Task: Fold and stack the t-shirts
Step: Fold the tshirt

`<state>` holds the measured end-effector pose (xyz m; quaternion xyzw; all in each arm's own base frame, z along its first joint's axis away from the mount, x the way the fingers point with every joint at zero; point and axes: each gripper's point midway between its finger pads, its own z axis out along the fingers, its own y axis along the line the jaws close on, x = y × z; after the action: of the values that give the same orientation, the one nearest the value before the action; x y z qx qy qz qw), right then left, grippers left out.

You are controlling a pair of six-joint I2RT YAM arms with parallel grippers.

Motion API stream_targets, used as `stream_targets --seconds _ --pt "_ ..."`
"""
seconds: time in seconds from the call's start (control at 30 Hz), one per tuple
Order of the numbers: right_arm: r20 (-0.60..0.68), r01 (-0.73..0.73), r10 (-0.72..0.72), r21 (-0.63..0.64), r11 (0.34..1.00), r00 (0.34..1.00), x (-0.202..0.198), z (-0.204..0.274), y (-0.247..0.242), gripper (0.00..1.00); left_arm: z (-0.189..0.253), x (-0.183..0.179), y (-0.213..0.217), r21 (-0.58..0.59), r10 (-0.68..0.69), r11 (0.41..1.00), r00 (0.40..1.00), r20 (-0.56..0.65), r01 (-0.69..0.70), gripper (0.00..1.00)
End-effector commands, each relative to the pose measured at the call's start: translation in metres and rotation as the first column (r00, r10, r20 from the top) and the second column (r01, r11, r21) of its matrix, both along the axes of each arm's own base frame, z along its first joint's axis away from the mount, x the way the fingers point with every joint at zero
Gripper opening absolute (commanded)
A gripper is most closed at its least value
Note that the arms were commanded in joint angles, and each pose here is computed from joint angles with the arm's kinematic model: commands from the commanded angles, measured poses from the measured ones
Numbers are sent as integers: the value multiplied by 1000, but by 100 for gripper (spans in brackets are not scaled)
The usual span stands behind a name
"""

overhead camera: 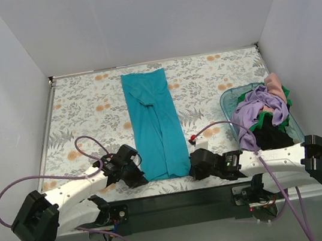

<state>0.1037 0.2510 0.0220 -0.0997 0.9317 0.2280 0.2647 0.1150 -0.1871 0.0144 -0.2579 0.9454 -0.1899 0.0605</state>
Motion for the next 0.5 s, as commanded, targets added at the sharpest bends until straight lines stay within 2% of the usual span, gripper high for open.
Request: stream_targets --seconds 0.0,0.23,0.33,0.47 --pt "42 -3 1 66 998 999 9 21 15 1 -4 1 18 77 -1 997 999 40 -2 0" --pt "145 -2 -17 131 991 989 29 56 20 1 30 18 -7 -32 -59 997 987 147 64 0" --pt "206 -1 -29 146 989 978 46 78 23 1 43 33 -13 -31 -42 998 980 195 49 0" --pt "259 12 -50 147 989 964 75 99 24 1 60 62 -14 27 9 1000 966 259 -16 0"
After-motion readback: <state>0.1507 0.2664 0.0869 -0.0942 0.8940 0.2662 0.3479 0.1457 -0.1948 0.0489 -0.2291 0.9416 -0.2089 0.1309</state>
